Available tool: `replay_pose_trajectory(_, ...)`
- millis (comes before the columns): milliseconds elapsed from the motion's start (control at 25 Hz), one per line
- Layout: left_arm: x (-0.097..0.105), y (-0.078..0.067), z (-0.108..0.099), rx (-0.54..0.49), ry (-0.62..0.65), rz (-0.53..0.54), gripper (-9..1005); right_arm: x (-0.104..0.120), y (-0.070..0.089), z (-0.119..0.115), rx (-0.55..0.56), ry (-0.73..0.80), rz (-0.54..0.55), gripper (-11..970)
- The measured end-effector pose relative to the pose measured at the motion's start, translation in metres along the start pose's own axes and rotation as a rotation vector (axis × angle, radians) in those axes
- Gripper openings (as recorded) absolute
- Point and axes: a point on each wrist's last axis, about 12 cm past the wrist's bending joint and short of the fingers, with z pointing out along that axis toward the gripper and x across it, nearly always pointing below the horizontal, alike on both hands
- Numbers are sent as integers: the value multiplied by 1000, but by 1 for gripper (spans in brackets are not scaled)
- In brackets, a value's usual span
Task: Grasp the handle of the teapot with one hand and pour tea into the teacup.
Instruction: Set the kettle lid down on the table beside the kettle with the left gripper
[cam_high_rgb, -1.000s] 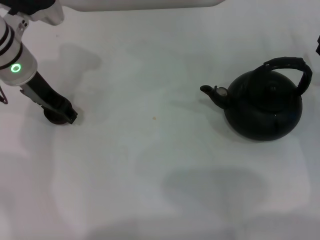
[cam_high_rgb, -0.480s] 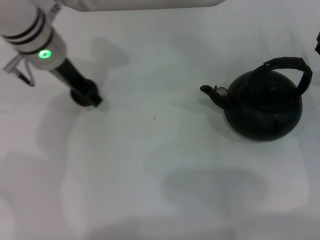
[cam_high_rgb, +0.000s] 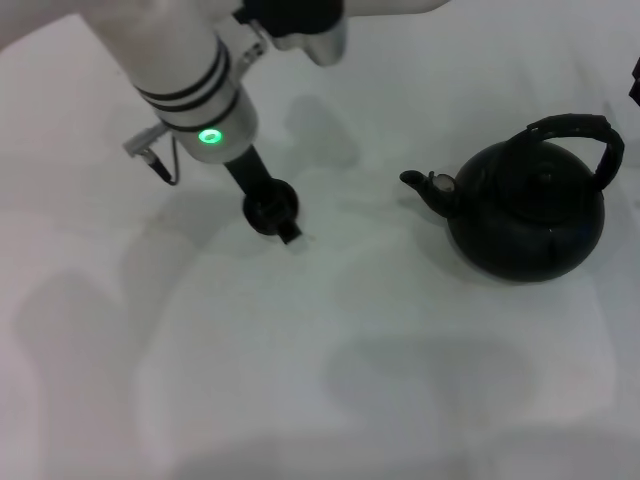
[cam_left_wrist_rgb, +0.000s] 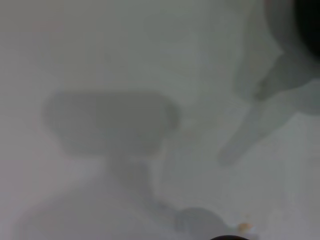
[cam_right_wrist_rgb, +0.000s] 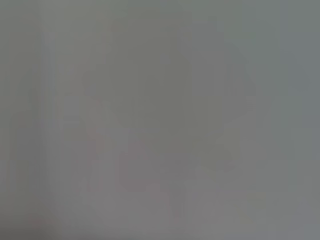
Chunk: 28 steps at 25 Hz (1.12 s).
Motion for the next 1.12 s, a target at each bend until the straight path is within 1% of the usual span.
replay_pose_trajectory(120, -5, -9, 2, 21, -6, 28, 700, 0, 0, 0, 1, -1, 1, 876)
replay_pose_trajectory(240, -5, -15, 8, 18, -12, 45, 699, 0, 0, 0, 2, -1, 1, 876)
replay_pose_trajectory(400, -3, -19, 13, 12, 2, 55, 699, 0, 0, 0, 3, 0, 1, 876)
replay_pose_trajectory(600, -1, -17, 19, 1, 4, 52, 703, 0, 0, 0, 2, 0, 2, 875)
replay_pose_trajectory(1120, 1, -21, 23, 3, 17, 74, 713, 1, 2, 0, -4, 3, 10, 875)
